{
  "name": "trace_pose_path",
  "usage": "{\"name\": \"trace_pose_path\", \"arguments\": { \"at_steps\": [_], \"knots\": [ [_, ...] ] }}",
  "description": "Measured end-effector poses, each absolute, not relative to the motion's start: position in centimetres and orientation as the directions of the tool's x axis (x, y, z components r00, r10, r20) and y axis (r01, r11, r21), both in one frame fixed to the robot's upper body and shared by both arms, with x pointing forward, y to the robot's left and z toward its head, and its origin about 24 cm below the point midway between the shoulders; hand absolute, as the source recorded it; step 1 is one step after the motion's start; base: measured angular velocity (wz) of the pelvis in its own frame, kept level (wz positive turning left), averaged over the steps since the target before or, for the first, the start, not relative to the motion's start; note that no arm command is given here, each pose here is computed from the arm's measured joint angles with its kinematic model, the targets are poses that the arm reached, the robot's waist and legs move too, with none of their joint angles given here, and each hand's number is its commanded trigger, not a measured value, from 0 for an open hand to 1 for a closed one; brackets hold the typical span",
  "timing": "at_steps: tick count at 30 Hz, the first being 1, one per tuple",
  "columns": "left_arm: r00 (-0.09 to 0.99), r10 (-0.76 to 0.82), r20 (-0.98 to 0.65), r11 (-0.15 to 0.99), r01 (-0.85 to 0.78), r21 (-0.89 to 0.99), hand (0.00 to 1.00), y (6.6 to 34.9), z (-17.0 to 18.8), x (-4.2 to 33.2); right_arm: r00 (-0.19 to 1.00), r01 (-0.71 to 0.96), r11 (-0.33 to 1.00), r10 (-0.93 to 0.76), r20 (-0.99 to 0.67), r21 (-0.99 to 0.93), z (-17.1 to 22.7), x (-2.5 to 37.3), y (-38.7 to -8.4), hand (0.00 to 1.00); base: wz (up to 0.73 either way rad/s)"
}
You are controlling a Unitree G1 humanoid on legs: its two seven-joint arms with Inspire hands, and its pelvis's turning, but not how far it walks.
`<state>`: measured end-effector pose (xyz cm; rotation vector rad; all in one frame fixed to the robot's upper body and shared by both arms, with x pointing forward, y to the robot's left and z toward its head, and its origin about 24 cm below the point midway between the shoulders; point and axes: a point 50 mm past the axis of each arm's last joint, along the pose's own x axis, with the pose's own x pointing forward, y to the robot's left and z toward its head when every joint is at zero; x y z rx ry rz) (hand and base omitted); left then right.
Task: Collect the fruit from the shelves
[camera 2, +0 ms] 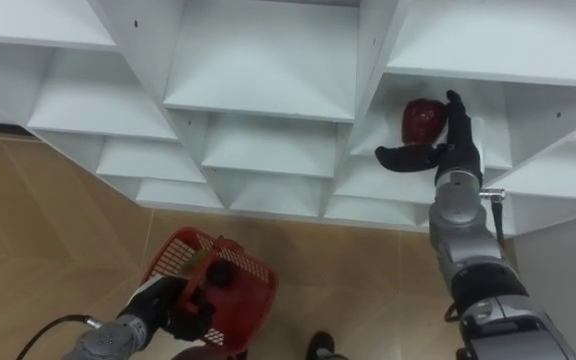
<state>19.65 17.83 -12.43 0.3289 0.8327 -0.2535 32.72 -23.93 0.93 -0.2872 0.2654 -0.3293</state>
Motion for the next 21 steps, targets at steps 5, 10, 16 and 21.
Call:
{"name": "trace_pose_path", "arguments": {
  "at_steps": [5, 10, 16, 21],
  "knots": [
    [0.657, -0.080, -0.749, 0.920, 0.337, 0.198, 1.00, 17.66, -12.39, 19.68, 0.905, 0.301, 0.888, -0.381, -0.188, -0.348, 1.05, 32.73, -23.96, 0.00, 0.00],
    [0.659, -0.090, -0.747, 0.917, 0.347, 0.196, 1.00, 17.23, -12.37, 19.77, 0.903, 0.308, 0.868, -0.396, -0.167, -0.390, 1.10, 32.72, -23.88, 0.00, 0.00],
    [0.671, -0.087, -0.736, 0.931, 0.318, 0.179, 1.00, 17.16, -12.20, 19.92, 0.897, 0.333, 0.855, -0.417, -0.148, -0.397, 1.42, 32.90, -23.92, 0.00, 0.00],
    [0.667, -0.087, -0.740, 0.936, 0.308, 0.168, 1.00, 16.99, -12.36, 19.62, 0.897, 0.331, 0.853, -0.417, -0.145, -0.404, 1.43, 32.92, -23.80, 0.00, 0.00]
  ]
}}
